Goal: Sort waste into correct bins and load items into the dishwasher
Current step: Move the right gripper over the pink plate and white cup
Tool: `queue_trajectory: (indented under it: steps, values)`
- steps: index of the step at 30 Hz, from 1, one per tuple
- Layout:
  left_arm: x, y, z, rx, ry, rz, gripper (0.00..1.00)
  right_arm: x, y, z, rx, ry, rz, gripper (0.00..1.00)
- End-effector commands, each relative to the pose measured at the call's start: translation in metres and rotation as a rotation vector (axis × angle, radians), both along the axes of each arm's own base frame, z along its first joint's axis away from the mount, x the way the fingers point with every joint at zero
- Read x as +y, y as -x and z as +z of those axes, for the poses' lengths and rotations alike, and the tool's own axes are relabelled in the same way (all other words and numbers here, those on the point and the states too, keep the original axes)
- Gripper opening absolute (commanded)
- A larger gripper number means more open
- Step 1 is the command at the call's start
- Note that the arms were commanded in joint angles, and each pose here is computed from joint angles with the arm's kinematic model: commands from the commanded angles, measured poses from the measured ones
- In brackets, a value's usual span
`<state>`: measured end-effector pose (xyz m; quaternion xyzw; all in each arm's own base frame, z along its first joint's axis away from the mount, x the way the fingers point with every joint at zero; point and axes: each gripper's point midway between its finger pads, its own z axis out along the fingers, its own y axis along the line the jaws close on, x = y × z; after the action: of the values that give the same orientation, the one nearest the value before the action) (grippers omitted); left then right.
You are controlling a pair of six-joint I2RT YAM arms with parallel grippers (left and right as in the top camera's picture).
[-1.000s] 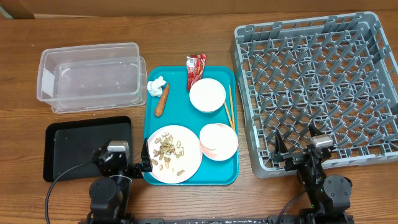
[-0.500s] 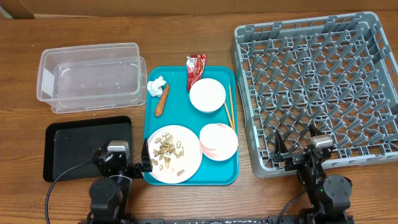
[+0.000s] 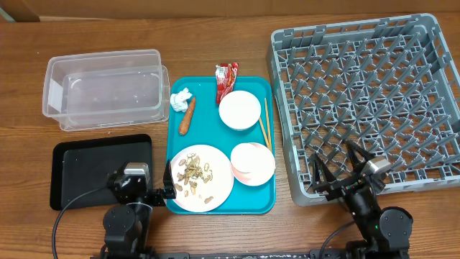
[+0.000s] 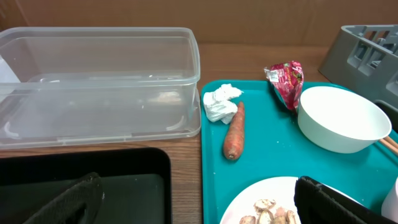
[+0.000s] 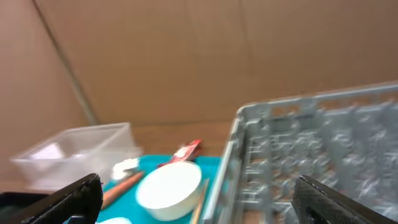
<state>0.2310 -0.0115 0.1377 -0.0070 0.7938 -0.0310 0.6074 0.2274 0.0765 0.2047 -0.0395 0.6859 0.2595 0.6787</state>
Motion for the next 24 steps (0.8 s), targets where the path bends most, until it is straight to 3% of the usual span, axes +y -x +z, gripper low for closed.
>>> queue_trajectory:
  steps: [1,10,20,24]
  values:
    - [0.000,0.000,-0.001,-0.008,-0.016,-0.008,1.00,0.008,0.013,0.030,0.002,-0.101,0.068,1.00]
    - [0.000,0.000,-0.001,-0.007,-0.015,-0.008,1.00,0.005,0.024,0.080,0.116,-0.011,0.045,1.00]
    - [0.000,0.000,-0.001,-0.007,-0.015,-0.008,1.00,0.006,-0.012,0.107,0.498,0.015,0.026,1.00]
    - [0.000,0.000,-0.001,-0.007,-0.015,-0.008,1.00,0.020,-0.026,0.129,0.588,0.003,0.105,1.00]
